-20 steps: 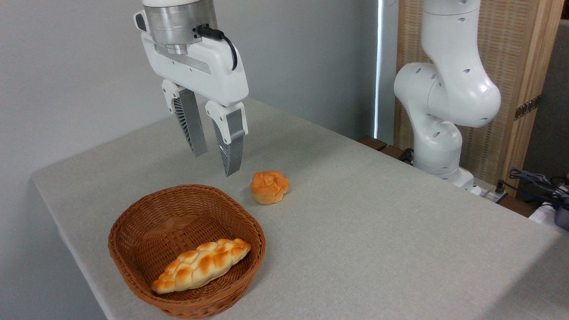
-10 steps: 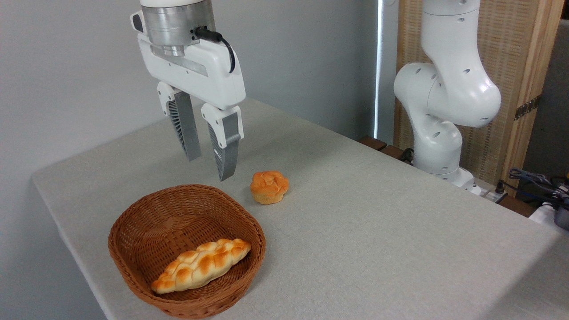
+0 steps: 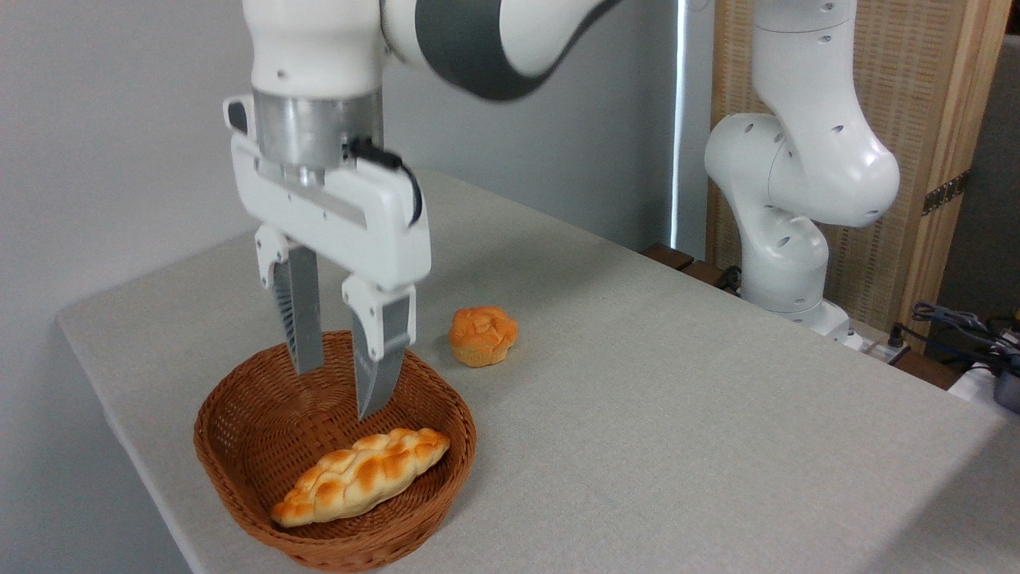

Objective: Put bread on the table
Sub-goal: 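Lower the open gripper into the basket over the braided bread loaf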

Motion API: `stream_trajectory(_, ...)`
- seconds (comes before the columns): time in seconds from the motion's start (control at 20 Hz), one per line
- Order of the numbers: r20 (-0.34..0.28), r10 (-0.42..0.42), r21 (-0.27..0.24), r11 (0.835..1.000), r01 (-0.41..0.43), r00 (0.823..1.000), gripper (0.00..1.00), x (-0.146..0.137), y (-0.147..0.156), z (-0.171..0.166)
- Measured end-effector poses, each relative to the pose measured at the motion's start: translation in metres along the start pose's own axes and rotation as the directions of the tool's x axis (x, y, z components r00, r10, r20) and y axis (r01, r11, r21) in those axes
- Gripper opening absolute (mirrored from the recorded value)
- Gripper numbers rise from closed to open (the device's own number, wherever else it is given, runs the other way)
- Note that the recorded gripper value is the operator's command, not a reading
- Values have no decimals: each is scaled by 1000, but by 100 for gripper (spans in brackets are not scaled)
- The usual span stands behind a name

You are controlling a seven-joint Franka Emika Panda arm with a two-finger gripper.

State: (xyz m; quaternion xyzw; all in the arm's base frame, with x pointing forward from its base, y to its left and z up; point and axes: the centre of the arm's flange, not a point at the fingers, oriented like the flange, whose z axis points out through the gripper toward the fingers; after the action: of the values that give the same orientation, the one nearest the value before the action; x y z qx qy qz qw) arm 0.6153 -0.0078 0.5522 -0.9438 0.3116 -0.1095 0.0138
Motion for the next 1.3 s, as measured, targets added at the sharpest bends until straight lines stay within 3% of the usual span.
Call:
stream_trajectory(0.2, 4, -3, -1, 1000, 3, 1000, 100, -6, 2, 34)
stream_trajectory(0.6, 57, 16, -47, 999, -14, 998, 100, -6, 17, 72)
stream_trajectory(1.3, 112, 60, -108, 993, -48, 992, 100, 2, 41, 120)
